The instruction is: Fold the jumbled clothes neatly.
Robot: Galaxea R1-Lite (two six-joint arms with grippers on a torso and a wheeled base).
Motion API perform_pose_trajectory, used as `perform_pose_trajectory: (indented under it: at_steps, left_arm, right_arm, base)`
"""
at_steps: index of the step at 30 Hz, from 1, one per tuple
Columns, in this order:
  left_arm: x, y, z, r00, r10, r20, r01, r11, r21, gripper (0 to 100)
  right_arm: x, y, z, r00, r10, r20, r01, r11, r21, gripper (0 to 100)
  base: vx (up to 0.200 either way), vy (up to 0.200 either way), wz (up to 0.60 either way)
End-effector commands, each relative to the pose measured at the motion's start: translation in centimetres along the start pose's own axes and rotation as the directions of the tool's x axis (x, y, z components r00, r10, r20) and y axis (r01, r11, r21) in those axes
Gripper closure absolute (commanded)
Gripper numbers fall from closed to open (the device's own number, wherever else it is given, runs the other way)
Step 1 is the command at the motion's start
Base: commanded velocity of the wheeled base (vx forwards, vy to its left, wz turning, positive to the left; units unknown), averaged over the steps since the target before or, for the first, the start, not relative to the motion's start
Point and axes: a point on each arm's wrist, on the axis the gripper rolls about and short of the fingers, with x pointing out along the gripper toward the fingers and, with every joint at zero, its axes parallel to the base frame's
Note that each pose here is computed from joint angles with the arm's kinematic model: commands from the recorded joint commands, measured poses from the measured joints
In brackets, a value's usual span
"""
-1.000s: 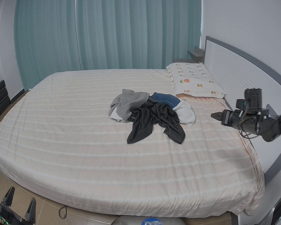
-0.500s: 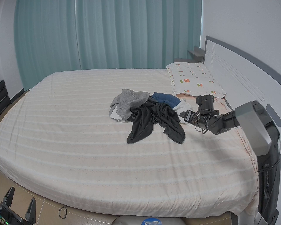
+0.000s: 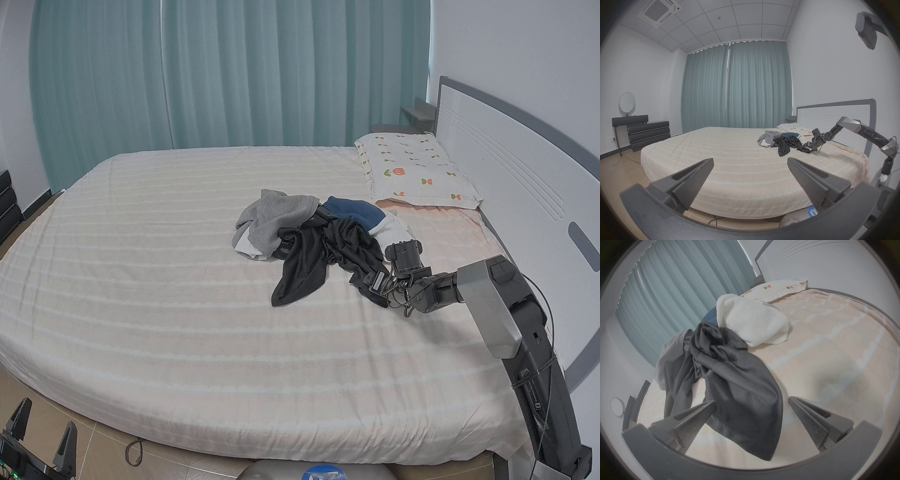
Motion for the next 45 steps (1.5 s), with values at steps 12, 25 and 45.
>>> perform_pose_trajectory:
  at_steps: [12,25,45]
  left_arm:
    - [0.0,0.0,-0.4,1.0,0.0,-0.004,0.0,1.0,0.0,0]
    - [0.0,0.0,-0.4,1.0,0.0,-0.004,0.0,1.0,0.0,0]
    - [0.0,0.0,-0.4,1.0,0.0,-0.002,0.0,1.0,-0.002,0]
  right_arm:
    - [0.9,0.7,-1.8,0.999,0.05,0.018,-0.05,0.999,-0.004,100]
    - [-1.8,0.2,0.9,0.999,0.019,0.041,-0.02,1.0,0.014,100]
    - [-27.9,-3.8,1.3,0.848,0.52,0.108,-0.53,0.82,0.216,100]
  base:
    - [0.0,0.0,0.0]
    - [0.0,0.0,0.0]
    - [0.0,0.0,0.0]
